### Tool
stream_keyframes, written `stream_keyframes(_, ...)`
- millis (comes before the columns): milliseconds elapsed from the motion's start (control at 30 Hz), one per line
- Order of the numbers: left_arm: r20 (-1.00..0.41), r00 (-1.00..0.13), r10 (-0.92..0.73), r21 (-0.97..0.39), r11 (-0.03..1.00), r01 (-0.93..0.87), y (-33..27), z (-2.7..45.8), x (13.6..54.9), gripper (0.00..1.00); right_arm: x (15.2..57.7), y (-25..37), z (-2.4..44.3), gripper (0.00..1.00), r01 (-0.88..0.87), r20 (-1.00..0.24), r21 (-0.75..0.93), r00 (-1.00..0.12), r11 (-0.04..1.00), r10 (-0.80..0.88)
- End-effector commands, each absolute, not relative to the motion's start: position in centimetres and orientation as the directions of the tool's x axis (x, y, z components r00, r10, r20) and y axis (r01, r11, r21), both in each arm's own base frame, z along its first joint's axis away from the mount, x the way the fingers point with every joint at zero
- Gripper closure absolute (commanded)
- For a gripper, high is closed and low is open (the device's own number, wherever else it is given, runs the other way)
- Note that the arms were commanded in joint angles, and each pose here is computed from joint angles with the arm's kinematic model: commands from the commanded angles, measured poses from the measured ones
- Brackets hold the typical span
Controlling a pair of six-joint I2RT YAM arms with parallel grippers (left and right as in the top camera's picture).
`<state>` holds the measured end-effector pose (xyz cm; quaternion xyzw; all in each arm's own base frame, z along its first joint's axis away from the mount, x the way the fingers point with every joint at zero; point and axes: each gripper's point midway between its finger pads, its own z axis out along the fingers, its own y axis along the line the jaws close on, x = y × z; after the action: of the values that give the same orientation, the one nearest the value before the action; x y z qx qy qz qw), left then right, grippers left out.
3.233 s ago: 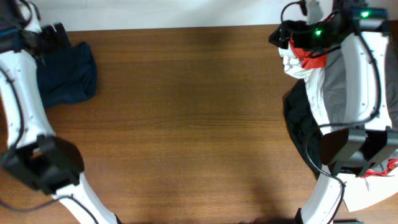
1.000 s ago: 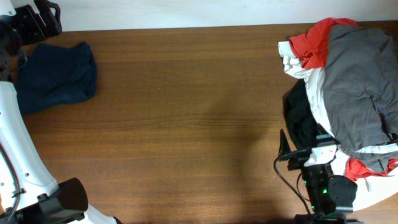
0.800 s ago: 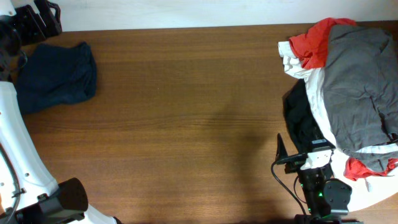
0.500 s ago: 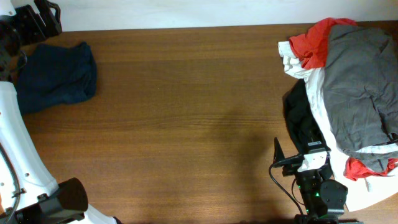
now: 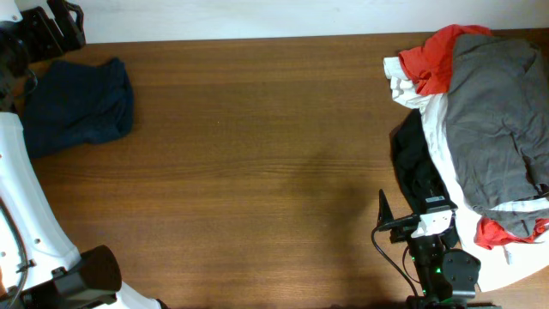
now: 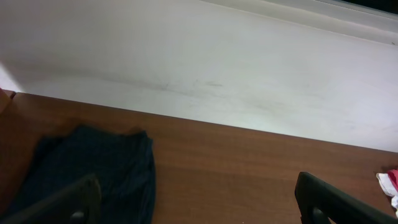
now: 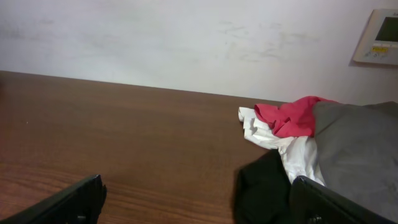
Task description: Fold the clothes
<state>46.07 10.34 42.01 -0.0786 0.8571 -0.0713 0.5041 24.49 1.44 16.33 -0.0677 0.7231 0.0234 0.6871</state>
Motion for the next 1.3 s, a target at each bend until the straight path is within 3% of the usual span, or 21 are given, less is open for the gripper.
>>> stream_keyframes(0,-0.855,-0.476,-0.206,-0.207,0.977,-0.052,10.1,42.2,46.2,0.01,24.5,1.4,16.2,0.01,-0.132,-0.997,-0.058,-0.044,0.989,-0.065)
stream_keyframes(600,-0.858,-0.472,-0.204,-0.205,0.977,-0.051,10.0,42.5,46.0,0.01,24.5,1.4,16.2,0.01,-0.132,-0.997,-0.059,-0.044,0.989,-0.065)
stream_keyframes(800,-0.842,-0.499,-0.204,-0.195,0.978,-0.070,8.9,43.3,42.4,0.01,24.5,1.4,16.2,0.01,-0.132,-0.997,-0.058,-0.044,0.989,-0.065)
stream_keyframes(1000,-0.896,-0.421,-0.142,-0.158,0.987,0.004,5.7,44.5,41.6,0.01,24.5,1.4,16.2,0.01,-0.133,-0.997,-0.058,-0.044,0.989,-0.065)
stream_keyframes(1267,-0.929,-0.363,-0.071,-0.127,0.983,0.133,-0.1,38.6,40.3,0.01,24.5,1.4,16.2,0.01,-0.132,-0.997,-0.058,-0.044,0.989,-0.065)
